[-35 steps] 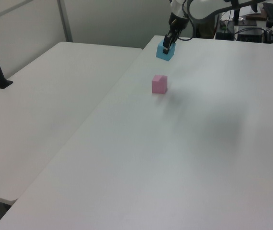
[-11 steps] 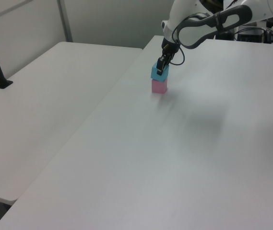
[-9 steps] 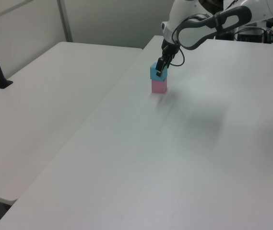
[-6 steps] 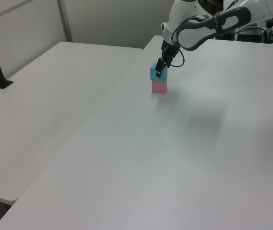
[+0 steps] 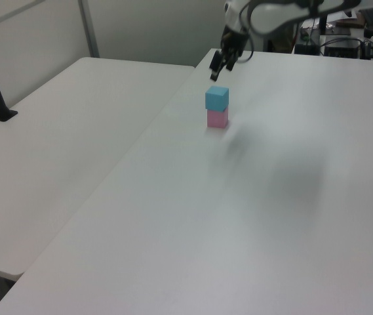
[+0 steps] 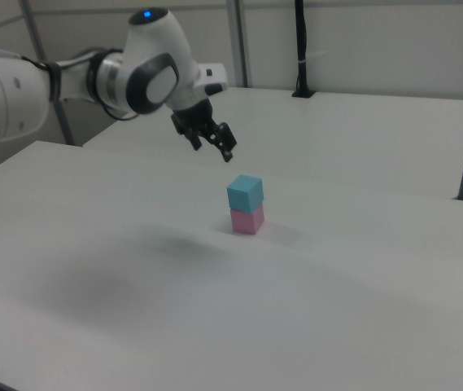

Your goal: Put blue cube on pink cube

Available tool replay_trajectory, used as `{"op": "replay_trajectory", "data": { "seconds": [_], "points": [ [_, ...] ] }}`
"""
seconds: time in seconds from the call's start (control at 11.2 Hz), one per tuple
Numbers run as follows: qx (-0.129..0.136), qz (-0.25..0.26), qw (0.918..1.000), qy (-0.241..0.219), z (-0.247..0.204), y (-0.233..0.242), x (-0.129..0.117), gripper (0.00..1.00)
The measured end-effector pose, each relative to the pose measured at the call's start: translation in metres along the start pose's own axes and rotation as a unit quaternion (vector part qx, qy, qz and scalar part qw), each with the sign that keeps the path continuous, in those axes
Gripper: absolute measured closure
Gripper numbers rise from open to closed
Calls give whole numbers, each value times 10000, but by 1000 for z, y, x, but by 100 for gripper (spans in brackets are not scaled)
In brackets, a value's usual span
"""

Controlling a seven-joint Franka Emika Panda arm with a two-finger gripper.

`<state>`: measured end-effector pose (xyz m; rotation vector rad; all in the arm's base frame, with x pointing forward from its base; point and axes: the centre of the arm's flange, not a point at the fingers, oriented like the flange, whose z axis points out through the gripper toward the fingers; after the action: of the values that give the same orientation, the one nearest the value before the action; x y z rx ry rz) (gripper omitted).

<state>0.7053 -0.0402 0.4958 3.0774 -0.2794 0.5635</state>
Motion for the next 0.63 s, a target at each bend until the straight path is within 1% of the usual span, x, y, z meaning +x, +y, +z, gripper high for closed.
{"op": "replay_trajectory", "data": {
  "seconds": [0.18,0.27,0.45,0.54,0.63],
  "points": [
    [123,-31,9985,-527,-50,-4,-17,0],
    [173,-107,9964,-818,-75,-9,-30,0],
    [121,-467,9874,-1507,-114,-32,-69,0],
    [90,-588,9827,-1754,-131,-40,-84,0],
    [85,-652,9795,-1905,-144,-43,-96,0]
  ]
}}
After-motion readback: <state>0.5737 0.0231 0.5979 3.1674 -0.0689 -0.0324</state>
